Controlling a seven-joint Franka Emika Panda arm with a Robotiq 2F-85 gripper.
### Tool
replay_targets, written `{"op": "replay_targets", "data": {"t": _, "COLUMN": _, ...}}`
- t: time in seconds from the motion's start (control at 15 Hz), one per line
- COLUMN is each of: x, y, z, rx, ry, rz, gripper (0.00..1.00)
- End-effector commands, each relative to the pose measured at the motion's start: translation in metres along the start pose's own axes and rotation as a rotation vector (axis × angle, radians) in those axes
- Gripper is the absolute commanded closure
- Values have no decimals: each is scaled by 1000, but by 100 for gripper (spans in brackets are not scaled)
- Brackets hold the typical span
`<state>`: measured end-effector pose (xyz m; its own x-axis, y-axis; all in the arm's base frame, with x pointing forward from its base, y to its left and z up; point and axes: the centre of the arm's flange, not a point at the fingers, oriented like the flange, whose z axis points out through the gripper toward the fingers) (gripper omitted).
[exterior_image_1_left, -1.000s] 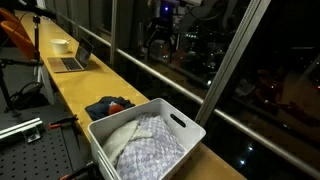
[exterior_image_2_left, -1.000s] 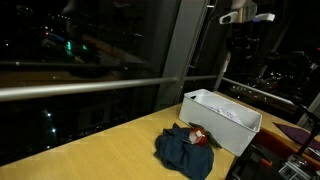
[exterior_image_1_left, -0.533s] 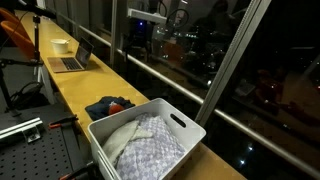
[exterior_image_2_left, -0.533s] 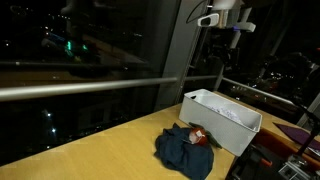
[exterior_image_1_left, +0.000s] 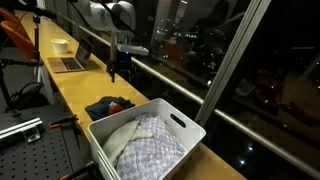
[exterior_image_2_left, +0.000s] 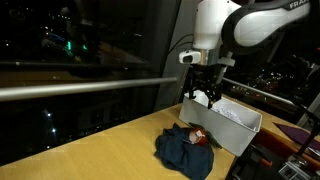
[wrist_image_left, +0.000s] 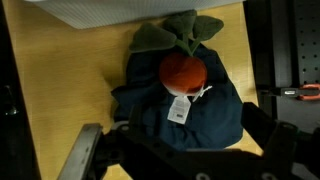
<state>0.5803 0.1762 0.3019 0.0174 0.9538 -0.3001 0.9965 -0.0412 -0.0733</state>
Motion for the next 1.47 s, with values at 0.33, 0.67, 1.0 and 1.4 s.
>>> {"op": "replay_targets", "data": {"t": 0.33, "x": 22, "y": -11, "z": 79, "rx": 64, "ry": 12, "rz": -42, "gripper": 0}}
{"op": "replay_targets", "data": {"t": 0.67, "x": 23, "y": -14, "z": 111, "rx": 105, "ry": -4, "rz": -47, "gripper": 0}}
{"op": "replay_targets", "data": {"t": 1.0, "x": 21, "y": -9, "z": 141, "rx": 124, "ry": -29, "rz": -47, "gripper": 0}}
{"op": "replay_targets", "data": {"t": 1.4, "x": 31, "y": -2, "z": 176, "rx": 132, "ry": 12, "rz": -51, "gripper": 0}}
